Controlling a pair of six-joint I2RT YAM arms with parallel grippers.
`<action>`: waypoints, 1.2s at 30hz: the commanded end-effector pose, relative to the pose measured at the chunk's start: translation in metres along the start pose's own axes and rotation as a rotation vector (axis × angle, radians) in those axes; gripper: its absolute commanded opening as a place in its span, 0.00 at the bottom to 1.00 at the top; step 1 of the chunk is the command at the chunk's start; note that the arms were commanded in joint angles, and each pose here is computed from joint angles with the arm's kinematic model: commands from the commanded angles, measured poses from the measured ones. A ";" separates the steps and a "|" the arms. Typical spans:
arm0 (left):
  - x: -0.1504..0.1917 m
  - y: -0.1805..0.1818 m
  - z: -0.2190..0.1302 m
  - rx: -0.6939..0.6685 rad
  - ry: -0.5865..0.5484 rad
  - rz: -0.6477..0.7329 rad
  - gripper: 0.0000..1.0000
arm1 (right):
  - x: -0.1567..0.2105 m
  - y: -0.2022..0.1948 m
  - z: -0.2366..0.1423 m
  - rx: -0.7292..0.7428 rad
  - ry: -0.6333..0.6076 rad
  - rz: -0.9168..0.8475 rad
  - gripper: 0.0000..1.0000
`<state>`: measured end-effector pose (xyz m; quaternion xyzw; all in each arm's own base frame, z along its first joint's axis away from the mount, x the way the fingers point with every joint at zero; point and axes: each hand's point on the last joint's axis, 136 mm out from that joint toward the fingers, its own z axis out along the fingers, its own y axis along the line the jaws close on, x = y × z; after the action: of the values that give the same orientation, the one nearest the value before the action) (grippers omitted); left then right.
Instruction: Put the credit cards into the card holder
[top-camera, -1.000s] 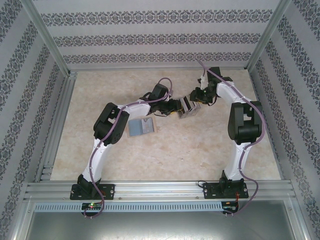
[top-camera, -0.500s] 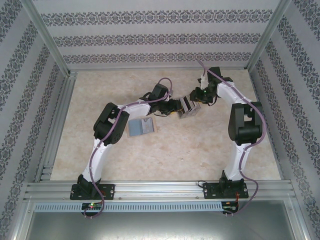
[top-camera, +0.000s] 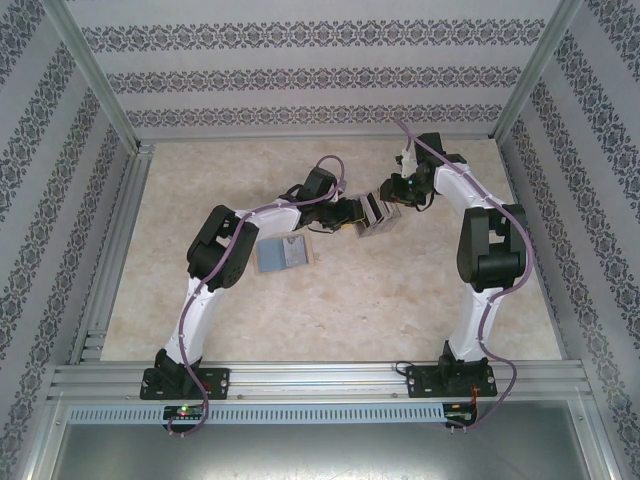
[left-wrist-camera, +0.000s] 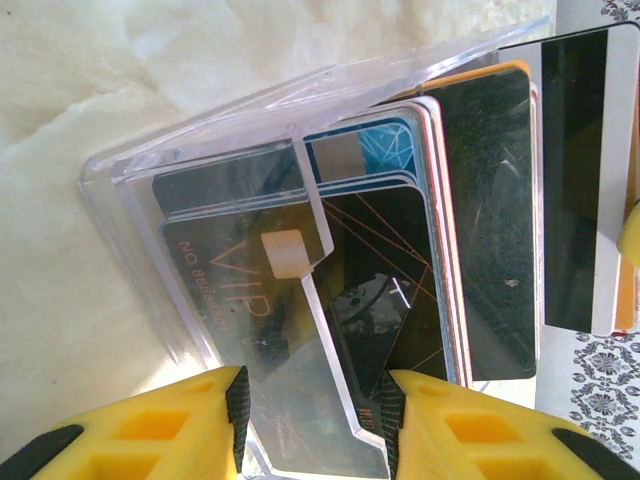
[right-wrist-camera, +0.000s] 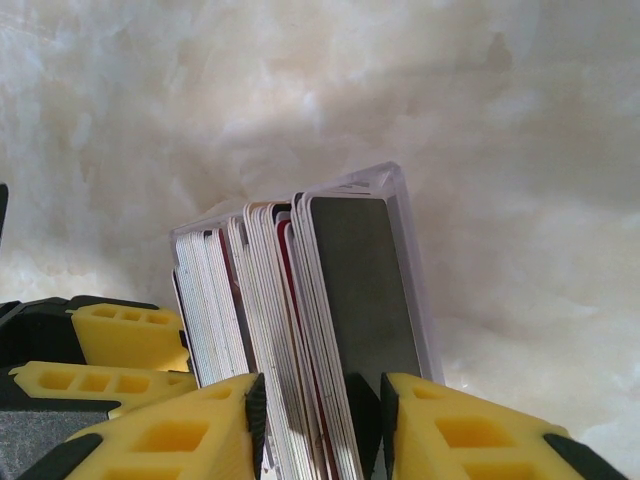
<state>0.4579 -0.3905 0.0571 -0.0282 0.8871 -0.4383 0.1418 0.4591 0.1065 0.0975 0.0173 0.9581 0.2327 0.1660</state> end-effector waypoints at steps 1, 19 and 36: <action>0.011 -0.008 0.009 0.021 0.026 0.015 0.42 | -0.001 0.023 -0.017 -0.040 -0.027 -0.044 0.37; 0.011 -0.009 0.009 0.022 0.028 0.016 0.42 | -0.002 -0.002 -0.014 0.009 -0.019 -0.018 0.07; 0.009 -0.011 0.009 0.025 0.025 0.017 0.42 | -0.005 0.002 -0.020 -0.020 -0.033 -0.012 0.18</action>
<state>0.4577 -0.3907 0.0571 -0.0280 0.8871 -0.4383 0.1418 0.4616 0.0925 0.1052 0.0190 0.9577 0.2235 0.1801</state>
